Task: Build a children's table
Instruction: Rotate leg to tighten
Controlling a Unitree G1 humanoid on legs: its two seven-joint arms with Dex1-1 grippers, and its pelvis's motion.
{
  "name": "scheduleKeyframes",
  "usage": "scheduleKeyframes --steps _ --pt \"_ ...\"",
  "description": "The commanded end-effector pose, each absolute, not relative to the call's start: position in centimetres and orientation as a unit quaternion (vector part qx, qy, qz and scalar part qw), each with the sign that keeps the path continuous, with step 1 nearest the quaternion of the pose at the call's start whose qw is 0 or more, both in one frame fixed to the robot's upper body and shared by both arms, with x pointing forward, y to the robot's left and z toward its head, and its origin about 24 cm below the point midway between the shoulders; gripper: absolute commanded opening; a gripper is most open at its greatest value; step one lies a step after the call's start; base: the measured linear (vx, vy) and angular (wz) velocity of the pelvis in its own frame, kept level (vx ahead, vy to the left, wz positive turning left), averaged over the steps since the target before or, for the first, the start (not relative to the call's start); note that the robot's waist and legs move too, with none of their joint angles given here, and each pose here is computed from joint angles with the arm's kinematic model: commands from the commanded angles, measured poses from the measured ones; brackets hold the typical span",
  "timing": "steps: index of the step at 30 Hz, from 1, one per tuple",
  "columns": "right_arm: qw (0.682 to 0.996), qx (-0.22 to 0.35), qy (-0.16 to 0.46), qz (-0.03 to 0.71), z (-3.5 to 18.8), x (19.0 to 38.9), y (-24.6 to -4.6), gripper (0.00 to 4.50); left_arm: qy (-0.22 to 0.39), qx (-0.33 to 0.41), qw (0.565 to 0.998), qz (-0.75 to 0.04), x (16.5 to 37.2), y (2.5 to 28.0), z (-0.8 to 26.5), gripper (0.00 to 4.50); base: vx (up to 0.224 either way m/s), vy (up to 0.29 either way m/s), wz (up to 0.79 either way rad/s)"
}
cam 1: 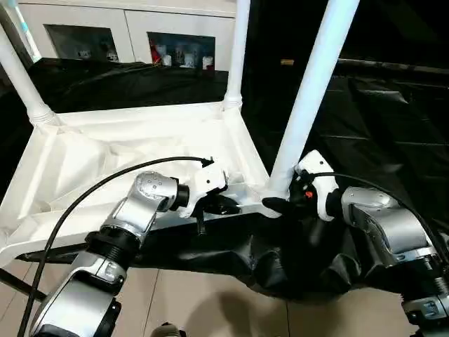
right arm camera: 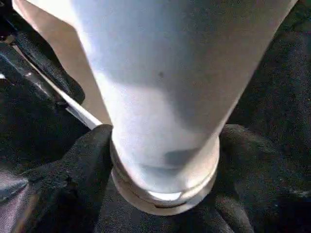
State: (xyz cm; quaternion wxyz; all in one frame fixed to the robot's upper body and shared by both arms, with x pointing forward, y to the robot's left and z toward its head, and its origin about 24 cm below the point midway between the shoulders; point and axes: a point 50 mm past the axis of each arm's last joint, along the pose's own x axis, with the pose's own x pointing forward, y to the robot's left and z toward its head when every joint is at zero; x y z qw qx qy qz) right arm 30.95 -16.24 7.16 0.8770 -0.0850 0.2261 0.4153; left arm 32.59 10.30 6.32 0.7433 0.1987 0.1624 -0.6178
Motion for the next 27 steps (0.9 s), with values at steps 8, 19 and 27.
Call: scheduleKeyframes --steps 8,19,27 --pt "0.873 -0.092 0.222 0.424 7.0 31.0 -16.3 2.85 0.119 0.196 0.733 -0.641 32.4 9.1 8.0 0.0 0.0 0.0 0.0" --pt "0.945 -0.02 0.19 0.266 5.4 32.8 -15.4 2.75 0.137 0.215 0.808 -0.53 34.4 8.1 7.1 0.0 0.0 0.0 0.0" --pt "0.978 0.076 0.177 0.083 3.5 34.8 -11.7 2.75 0.162 0.211 0.866 -0.423 35.8 4.2 6.2 0.0 0.0 0.0 0.0"
